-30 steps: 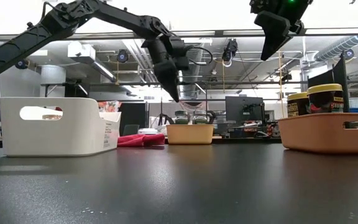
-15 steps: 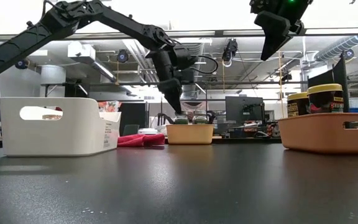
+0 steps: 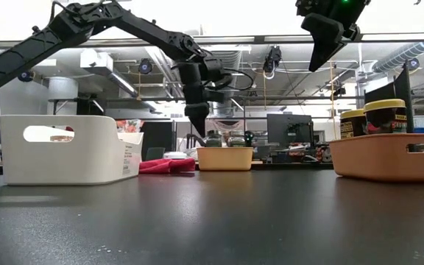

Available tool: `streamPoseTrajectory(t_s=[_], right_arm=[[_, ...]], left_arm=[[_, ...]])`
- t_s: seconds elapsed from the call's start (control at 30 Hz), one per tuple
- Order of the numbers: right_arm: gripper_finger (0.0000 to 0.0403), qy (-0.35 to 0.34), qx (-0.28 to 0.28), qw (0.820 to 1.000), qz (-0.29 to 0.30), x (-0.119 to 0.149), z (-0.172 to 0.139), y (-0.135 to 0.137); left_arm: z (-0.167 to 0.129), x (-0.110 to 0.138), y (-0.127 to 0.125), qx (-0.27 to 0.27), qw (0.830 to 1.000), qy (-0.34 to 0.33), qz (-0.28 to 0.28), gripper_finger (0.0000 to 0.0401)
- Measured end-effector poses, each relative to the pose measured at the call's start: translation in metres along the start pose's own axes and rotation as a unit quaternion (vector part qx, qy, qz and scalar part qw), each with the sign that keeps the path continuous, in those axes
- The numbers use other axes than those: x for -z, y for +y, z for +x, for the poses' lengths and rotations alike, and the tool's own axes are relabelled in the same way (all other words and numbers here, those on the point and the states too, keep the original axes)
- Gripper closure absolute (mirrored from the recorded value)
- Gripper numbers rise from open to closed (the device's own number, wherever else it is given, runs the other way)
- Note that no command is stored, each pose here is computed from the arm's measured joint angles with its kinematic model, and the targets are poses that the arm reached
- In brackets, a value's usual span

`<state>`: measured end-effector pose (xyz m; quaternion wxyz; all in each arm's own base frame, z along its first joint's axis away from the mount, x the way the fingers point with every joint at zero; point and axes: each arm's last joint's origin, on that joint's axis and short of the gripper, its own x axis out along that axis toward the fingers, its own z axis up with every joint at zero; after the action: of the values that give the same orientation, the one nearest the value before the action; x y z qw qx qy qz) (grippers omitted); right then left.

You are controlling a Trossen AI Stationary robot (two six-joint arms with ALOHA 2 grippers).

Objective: Sort spices by type
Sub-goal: Put the green seasoning bottle into the yellow bin

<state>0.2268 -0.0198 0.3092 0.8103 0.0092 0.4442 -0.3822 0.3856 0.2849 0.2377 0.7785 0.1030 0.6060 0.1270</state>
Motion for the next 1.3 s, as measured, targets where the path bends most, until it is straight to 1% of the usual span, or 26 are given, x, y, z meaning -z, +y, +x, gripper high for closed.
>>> streamPoseTrajectory(t_s=[0.2,0.4,0.43,0.53,0.63,0.7,0.9,1.03,1.17,1.23,1.3], right_arm=[[0.0394,0.0,0.0,1.0,0.0,0.0,0.0,0.0],[0.0394,0.002,0.001,1.0,-0.001,0.001,0.001,0.0],[0.0394,0.002,0.001,1.0,-0.002,0.001,0.001,0.0],[0.0394,0.002,0.001,1.0,-0.002,0.001,0.001,0.0],[0.0394,0.002,0.001,1.0,-0.002,0.001,0.001,0.0],[0.0394,0.001,0.001,1.0,-0.002,0.001,0.001,0.0],[0.0394,0.002,0.001,1.0,-0.002,0.001,0.001,0.0],[0.0394,0.001,0.001,1.0,-0.002,0.001,0.001,0.0],[0.0394,0.001,0.001,1.0,-0.002,0.001,0.001,0.0],[0.0394,0.002,0.001,1.0,-0.001,0.001,0.001,0.0],[0.0394,0.002,0.001,1.0,-0.001,0.001,0.001,0.0]], left_arm=[[-0.001,0.004,-0.004,0.017,1.0,0.02,0.008,0.0401],[-0.003,0.003,-0.002,0.009,1.0,0.013,-0.009,0.0401],[-0.003,0.003,-0.002,0.001,1.0,0.016,-0.013,0.0401],[-0.005,0.001,0.003,-0.049,0.998,0.025,-0.019,0.0401],[-0.005,-0.005,0.01,-0.08,0.997,-0.006,-0.02,0.0401],[-0.005,-0.007,0.011,-0.079,0.997,-0.022,-0.007,0.0401],[-0.001,-0.009,0.008,-0.044,0.997,-0.046,0.049,0.0401],[-0.002,-0.013,0.01,-0.047,0.994,-0.071,0.072,0.0401],[-0.002,-0.015,0.008,-0.024,0.989,-0.098,0.11,0.0401],[-0.002,-0.015,0.008,-0.019,0.987,-0.103,0.12,0.0401],[-0.003,-0.016,0.009,-0.026,0.987,-0.1,0.121,0.0401]])
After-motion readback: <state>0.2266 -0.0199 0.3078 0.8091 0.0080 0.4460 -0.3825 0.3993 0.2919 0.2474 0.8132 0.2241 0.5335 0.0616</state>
